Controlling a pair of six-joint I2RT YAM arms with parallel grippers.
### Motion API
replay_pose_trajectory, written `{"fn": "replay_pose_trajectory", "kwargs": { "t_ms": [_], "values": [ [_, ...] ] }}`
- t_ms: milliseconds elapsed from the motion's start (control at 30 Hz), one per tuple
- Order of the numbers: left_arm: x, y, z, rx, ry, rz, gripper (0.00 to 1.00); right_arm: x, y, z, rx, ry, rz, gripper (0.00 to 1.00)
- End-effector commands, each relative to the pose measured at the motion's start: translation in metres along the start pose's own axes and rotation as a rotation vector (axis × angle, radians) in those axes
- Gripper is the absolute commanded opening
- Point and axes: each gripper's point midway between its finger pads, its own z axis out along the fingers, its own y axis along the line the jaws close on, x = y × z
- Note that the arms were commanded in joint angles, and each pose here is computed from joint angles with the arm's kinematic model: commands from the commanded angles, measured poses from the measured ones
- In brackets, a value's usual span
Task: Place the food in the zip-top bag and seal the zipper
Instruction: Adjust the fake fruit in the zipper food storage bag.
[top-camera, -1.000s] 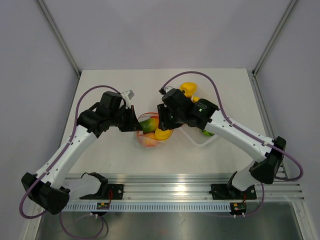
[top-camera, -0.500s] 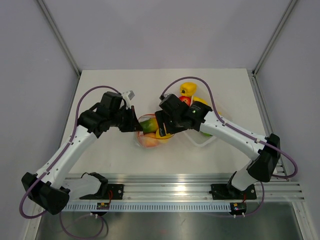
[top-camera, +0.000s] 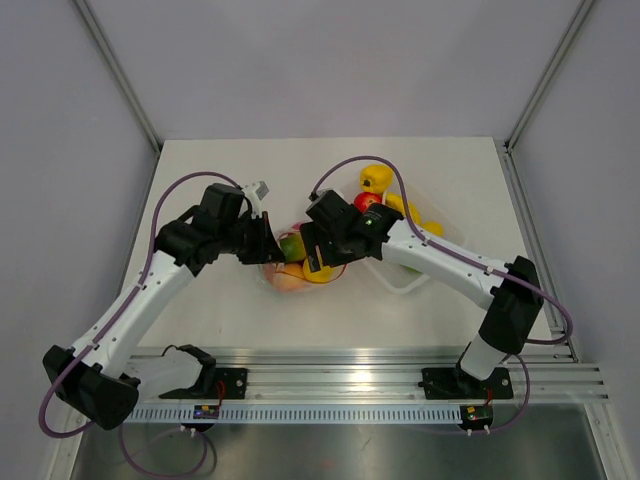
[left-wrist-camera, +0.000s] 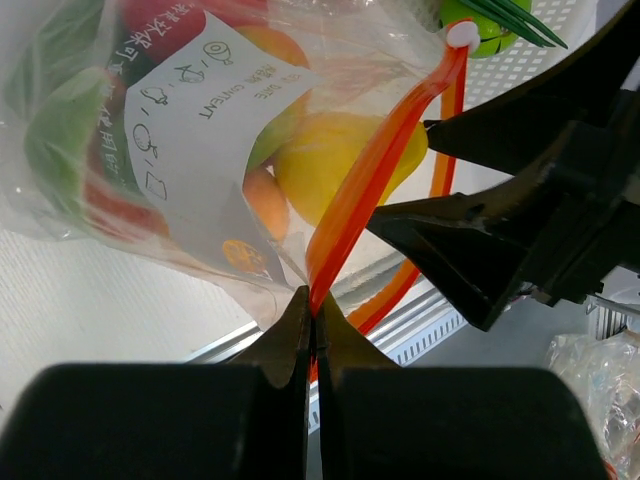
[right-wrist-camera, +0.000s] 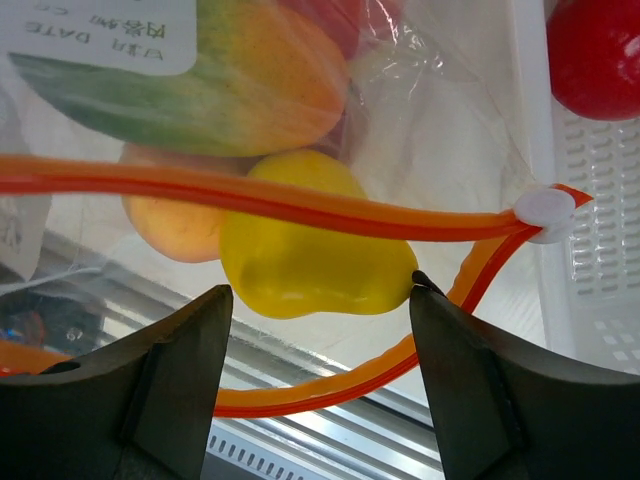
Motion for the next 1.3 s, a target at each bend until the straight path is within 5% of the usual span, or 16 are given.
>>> {"fn": "replay_pose_trajectory", "kwargs": {
  "t_ms": [0, 500, 967, 1100, 1267],
  "values": [
    [-0.008, -0.016, -0.007, 0.085, -0.049, 0.022, 0.00, -0.023, 0.018, 0.007, -0.043, -0.062, 0.008, 0.79],
    [-0.004, -0.020, -0.008, 0.119, -0.048, 0.016, 0.00, -0.071, 0.063, 0.004, -0.271, -0.279, 0.039, 0.77],
    [-0.003, -0.029, -0.011, 0.167, -0.053, 0.013, 0.00, -0.082, 0.034, 0.028, -0.145, -0.175, 0.041, 0.78],
    [-0.006, -0.033, -0.011, 0.185, -0.058, 0.008, 0.00, -0.086, 0.026, 0.016, -0.101, -0.153, 0.009, 0.78],
    [-0.007, -0.034, -0.010, 0.189, -0.056, 0.010, 0.00, -0.105, 0.012, -0.048, -0.123, -0.329, 0.034, 0.76]
  ]
}}
